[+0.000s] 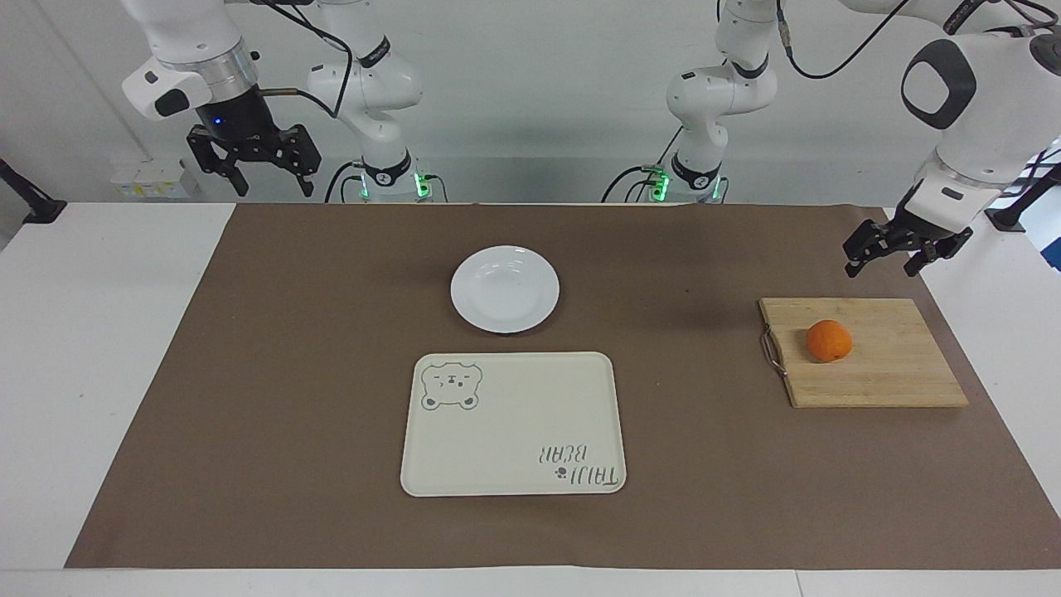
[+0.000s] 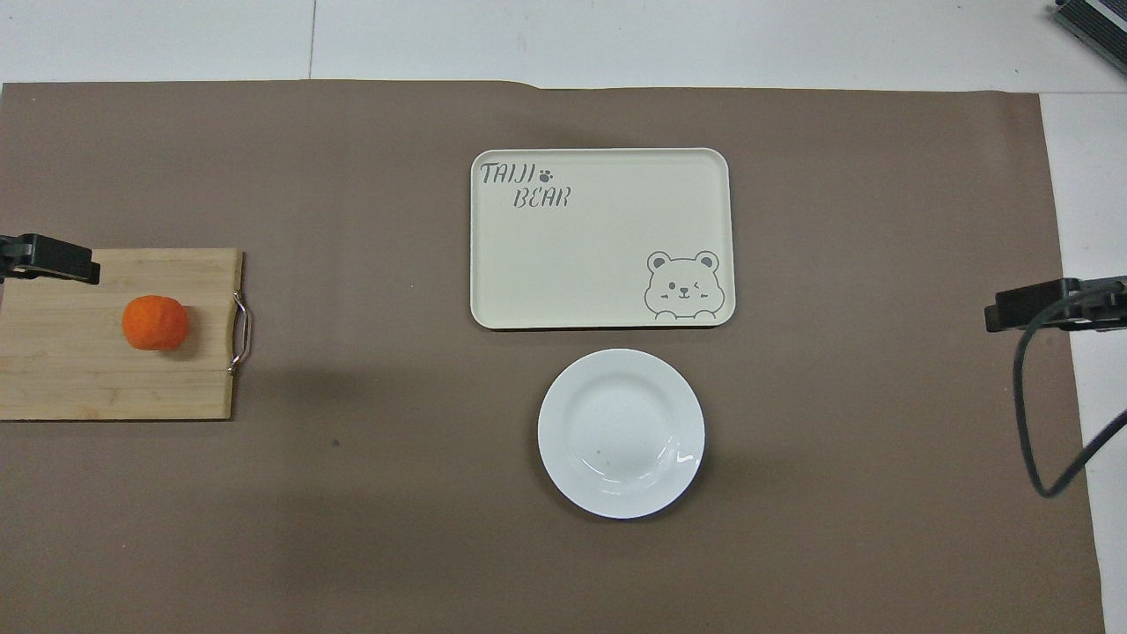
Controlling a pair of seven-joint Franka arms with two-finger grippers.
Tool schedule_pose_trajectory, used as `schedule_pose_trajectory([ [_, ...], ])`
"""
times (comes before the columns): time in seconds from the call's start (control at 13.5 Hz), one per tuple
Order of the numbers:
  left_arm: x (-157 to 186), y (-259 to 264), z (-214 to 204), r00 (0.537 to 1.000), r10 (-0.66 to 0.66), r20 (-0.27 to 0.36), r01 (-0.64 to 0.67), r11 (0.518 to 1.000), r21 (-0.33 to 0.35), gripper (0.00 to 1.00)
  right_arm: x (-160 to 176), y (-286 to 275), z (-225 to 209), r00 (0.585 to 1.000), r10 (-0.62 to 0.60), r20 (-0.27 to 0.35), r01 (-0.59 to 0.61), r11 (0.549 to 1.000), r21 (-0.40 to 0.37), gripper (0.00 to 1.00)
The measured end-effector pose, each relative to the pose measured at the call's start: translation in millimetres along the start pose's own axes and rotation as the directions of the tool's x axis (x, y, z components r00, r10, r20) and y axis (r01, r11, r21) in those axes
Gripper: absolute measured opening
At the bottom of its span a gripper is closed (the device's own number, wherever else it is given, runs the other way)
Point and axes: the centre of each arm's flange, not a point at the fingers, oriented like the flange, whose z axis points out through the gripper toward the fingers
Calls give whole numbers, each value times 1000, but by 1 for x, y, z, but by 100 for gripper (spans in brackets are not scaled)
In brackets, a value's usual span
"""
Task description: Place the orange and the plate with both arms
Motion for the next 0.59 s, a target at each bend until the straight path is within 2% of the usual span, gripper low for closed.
schedule_pose_trajectory([
  [0.59,9,-25,86,999,11,32,-11,1000,-10,100,1,2,1,1000,-15,-1,15,1000,0,100],
])
